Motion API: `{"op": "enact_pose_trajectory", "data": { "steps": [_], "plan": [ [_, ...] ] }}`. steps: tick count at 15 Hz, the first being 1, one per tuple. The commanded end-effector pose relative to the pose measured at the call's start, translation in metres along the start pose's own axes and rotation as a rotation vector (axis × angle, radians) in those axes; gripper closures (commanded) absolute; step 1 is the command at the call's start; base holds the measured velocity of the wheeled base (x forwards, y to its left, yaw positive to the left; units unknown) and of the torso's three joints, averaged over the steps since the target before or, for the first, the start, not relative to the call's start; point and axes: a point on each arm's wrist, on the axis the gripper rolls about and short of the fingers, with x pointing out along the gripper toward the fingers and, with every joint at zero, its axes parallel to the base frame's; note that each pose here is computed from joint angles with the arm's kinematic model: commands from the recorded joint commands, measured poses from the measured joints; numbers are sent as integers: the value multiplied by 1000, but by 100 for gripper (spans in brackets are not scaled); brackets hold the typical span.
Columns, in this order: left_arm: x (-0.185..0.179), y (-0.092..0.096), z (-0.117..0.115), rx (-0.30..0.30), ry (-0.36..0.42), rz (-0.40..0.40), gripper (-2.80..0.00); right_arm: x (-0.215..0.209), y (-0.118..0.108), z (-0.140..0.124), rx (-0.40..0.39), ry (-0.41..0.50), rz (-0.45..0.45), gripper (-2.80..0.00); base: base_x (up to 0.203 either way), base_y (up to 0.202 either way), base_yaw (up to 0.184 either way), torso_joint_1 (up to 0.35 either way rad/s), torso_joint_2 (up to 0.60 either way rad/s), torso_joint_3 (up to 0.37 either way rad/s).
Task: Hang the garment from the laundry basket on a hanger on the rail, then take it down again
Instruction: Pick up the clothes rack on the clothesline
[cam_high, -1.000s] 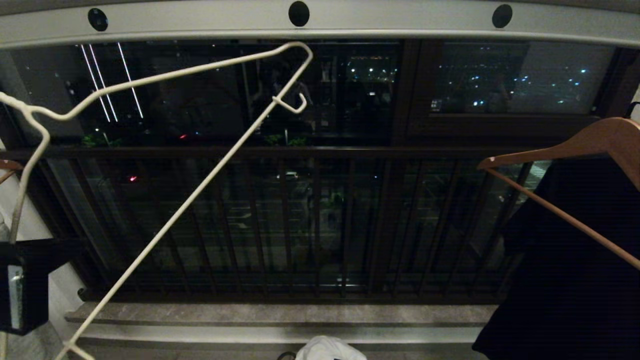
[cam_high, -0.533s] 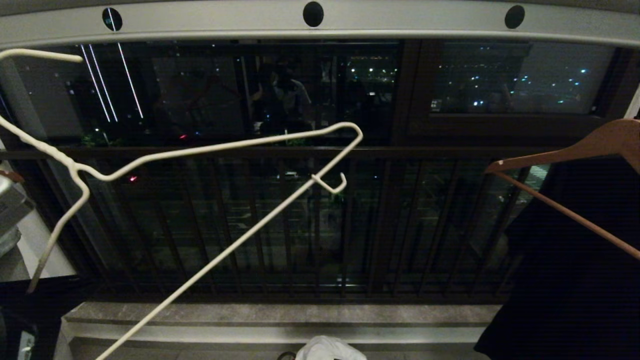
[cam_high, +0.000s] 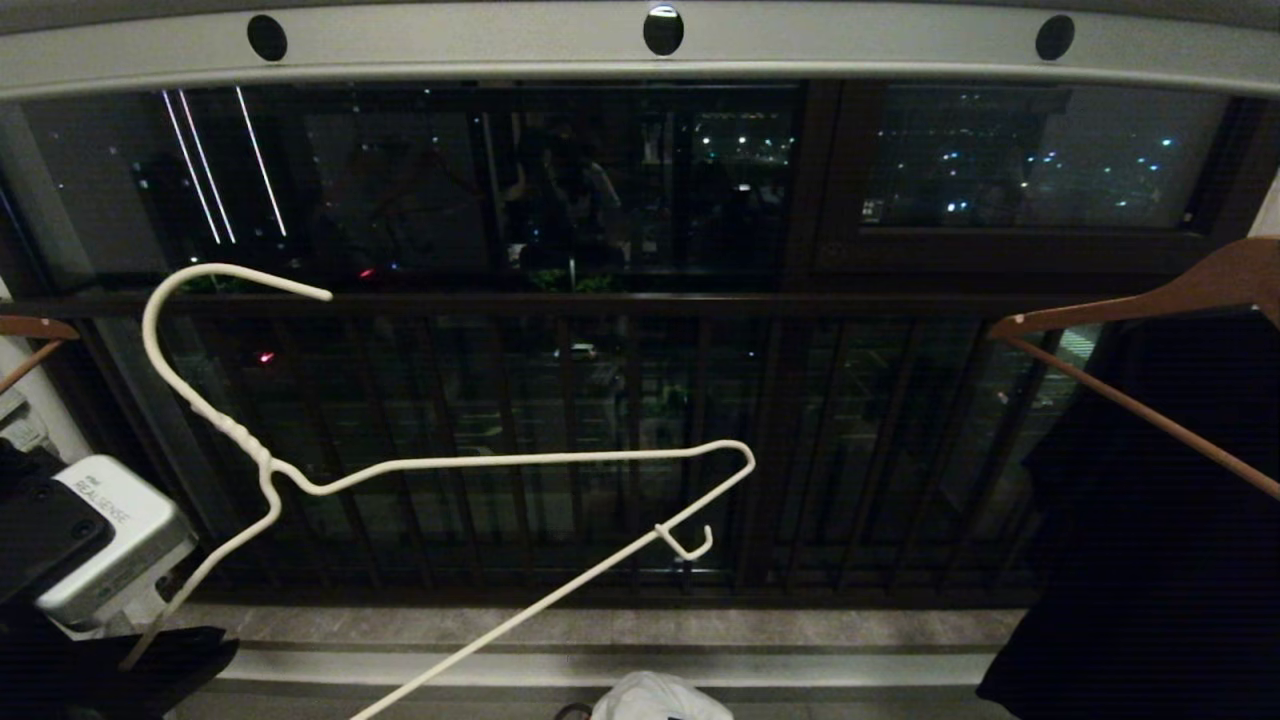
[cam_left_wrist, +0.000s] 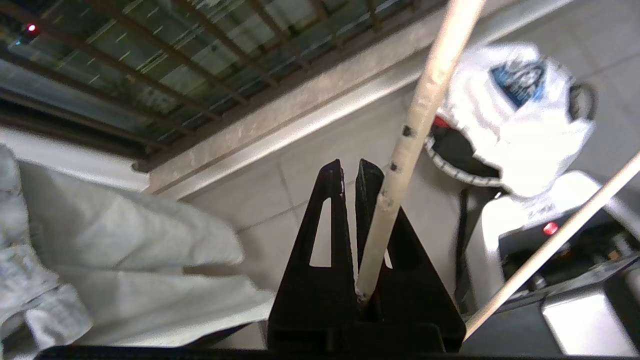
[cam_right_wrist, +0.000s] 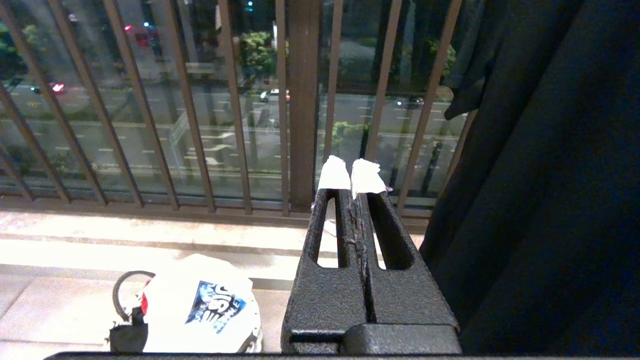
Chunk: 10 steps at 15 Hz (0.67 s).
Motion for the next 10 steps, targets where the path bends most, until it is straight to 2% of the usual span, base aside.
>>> {"op": "enact_pose_trajectory", "data": {
  "steps": [1, 3, 5, 6, 10],
  "plan": [
    [4, 0, -5, 12, 30, 25, 0, 0, 0, 0, -1, 1, 1, 0, 0, 0, 0, 0, 0, 0],
    [5, 4, -5, 54, 32, 51, 0, 0, 0, 0, -1, 1, 1, 0, 0, 0, 0, 0, 0, 0],
    [7, 3, 8, 105, -48, 48, 0, 0, 0, 0, -1, 1, 1, 0, 0, 0, 0, 0, 0, 0],
    [12, -1, 14, 133, -65, 46, 0, 0, 0, 0, -1, 1, 1, 0, 0, 0, 0, 0, 0, 0],
    [43, -19, 28, 182, -13, 48, 0, 0, 0, 0, -1, 1, 1, 0, 0, 0, 0, 0, 0, 0]
  ]
}}
